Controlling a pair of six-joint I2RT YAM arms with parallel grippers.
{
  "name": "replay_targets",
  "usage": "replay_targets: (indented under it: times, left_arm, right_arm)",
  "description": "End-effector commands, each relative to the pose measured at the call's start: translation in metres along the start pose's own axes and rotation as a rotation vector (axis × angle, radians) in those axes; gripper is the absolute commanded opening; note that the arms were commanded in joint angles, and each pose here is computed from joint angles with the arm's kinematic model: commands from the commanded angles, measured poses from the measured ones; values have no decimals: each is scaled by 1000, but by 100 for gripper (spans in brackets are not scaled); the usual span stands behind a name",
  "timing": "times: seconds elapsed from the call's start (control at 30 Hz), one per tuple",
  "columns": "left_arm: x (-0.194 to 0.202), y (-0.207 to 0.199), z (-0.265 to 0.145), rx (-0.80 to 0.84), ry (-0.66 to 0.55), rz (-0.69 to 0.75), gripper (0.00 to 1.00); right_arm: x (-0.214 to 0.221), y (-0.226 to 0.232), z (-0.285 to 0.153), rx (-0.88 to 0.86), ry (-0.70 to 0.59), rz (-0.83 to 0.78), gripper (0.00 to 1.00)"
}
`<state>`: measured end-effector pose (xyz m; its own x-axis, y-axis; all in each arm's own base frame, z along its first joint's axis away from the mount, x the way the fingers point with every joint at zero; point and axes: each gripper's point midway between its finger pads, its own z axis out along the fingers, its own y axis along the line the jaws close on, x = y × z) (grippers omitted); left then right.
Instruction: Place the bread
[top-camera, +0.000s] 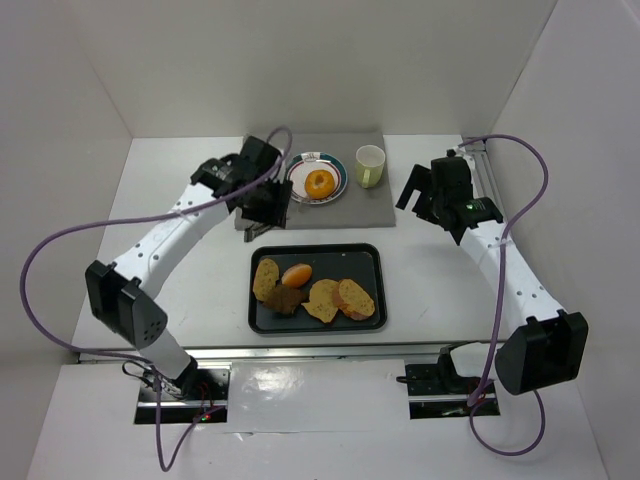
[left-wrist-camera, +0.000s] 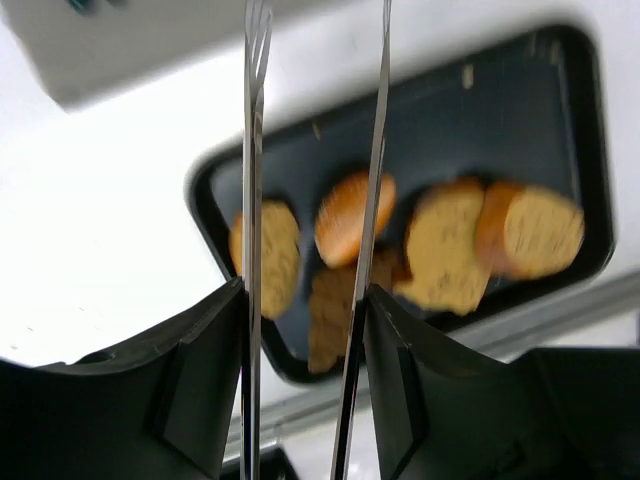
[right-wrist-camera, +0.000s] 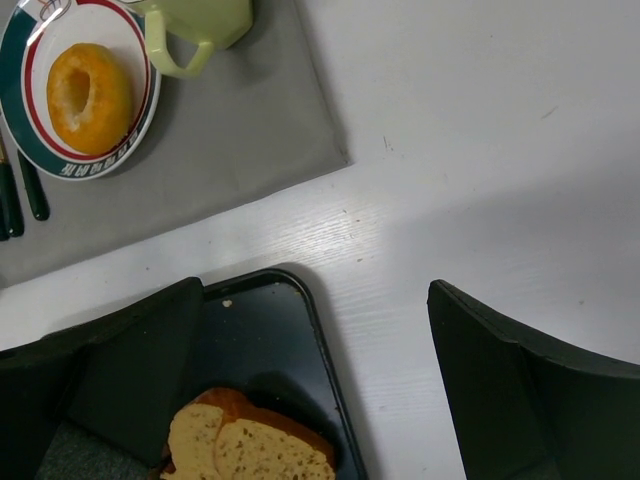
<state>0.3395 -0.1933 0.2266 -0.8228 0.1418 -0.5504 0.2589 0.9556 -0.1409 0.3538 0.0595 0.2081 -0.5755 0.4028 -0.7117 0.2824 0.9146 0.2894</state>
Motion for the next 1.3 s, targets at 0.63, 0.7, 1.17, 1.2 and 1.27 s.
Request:
replay_targets:
  times: [0.63, 0.7, 1.17, 1.2, 1.27]
  left_arm:
    - [151, -23, -12, -172, 233, 173, 63]
    - [154, -23, -11, -189, 241, 180, 65]
    - [175, -27, 14, -141, 350, 210, 65]
    - [176, -26, 16, -145, 358, 211, 61]
    - [167, -32, 14, -131, 331, 206, 48]
  right_arm:
    - [-12, 13, -36, -94, -68, 45, 100]
    - [-12, 13, -36, -94, -68, 45, 100]
    - [-6, 17, -28, -115, -44, 42, 100]
    - [-4, 20, -28, -122, -41, 36, 100]
    - [-4, 20, -28, -122, -41, 36, 100]
